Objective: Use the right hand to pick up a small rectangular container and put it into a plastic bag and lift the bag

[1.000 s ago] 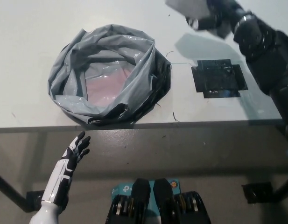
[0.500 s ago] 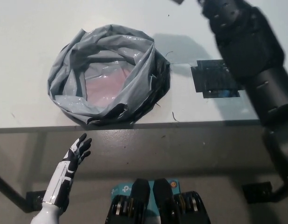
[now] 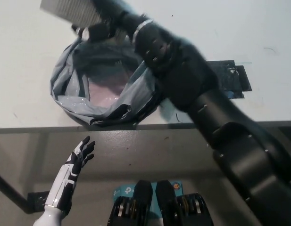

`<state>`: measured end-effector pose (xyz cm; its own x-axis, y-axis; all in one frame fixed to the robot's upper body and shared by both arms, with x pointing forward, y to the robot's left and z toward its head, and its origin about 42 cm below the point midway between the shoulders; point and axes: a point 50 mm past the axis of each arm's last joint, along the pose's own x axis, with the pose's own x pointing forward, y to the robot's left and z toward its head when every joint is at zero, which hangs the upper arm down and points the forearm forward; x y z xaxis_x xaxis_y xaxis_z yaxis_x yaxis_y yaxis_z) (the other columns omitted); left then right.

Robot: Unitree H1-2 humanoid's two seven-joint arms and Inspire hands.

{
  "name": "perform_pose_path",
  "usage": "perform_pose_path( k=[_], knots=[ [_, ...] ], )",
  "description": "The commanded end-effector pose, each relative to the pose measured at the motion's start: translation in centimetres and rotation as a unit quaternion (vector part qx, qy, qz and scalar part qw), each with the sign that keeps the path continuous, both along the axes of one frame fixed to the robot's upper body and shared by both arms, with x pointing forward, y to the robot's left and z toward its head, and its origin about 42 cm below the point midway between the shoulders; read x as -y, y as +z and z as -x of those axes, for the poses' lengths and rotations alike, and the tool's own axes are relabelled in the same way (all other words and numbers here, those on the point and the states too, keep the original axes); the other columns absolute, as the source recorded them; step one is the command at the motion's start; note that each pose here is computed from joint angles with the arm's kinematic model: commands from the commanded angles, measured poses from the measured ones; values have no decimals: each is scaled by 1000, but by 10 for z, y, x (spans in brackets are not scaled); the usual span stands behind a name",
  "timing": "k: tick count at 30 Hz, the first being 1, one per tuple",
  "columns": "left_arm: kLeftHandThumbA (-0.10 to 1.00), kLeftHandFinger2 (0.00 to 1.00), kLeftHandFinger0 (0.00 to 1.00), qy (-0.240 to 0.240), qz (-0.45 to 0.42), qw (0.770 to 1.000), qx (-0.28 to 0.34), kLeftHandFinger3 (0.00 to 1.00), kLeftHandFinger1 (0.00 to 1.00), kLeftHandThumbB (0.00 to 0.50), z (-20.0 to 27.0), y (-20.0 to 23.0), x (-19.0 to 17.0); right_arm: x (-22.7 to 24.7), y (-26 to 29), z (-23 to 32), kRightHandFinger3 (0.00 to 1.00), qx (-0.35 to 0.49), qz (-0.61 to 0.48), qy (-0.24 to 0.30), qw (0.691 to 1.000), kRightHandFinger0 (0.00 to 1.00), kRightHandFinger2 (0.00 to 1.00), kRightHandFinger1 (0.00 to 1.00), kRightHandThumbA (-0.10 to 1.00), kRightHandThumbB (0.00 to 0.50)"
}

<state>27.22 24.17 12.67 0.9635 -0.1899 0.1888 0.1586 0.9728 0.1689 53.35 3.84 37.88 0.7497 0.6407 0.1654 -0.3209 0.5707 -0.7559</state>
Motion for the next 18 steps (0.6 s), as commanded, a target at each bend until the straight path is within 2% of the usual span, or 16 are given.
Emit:
perform_pose_path(
  k=[1,3,5,7,9,12,14,18],
  knots=[
    [989,1000,1000,-14,-5,1000,21,1000,1000,275,0,7,0,-20,17,4,816,51,-4,15,999,0,756,340,-100,146],
    [988,1000,1000,-16,-7,1000,19,1000,1000,277,1,8,1,-21,3,3,805,46,9,10,999,0,748,316,-100,150],
    [973,1000,1000,-18,-8,1000,21,1000,1000,280,-1,7,0,-20,-13,2,859,36,21,7,999,0,777,316,-100,156],
    [967,1000,1000,-21,-10,999,24,1000,1000,273,-2,9,0,-17,-23,1,879,32,31,-1,999,0,792,353,-100,159],
    [971,1000,1000,-21,-16,999,29,1000,1000,269,-4,11,0,-12,-32,-2,908,21,38,-10,999,3,837,402,-100,135],
    [972,1000,1000,-22,-18,999,30,1000,1000,270,-5,13,0,-7,-40,-4,957,14,43,-19,999,16,882,444,-100,129],
    [973,1000,1000,-23,-21,999,32,1000,1000,274,-7,14,0,-2,-48,-5,945,9,47,-25,999,0,863,421,-100,130],
    [968,1000,1000,-26,-26,999,34,1000,1000,263,-8,15,-2,9,-62,-8,929,-2,70,-38,997,0,873,439,-100,116]
  ],
)
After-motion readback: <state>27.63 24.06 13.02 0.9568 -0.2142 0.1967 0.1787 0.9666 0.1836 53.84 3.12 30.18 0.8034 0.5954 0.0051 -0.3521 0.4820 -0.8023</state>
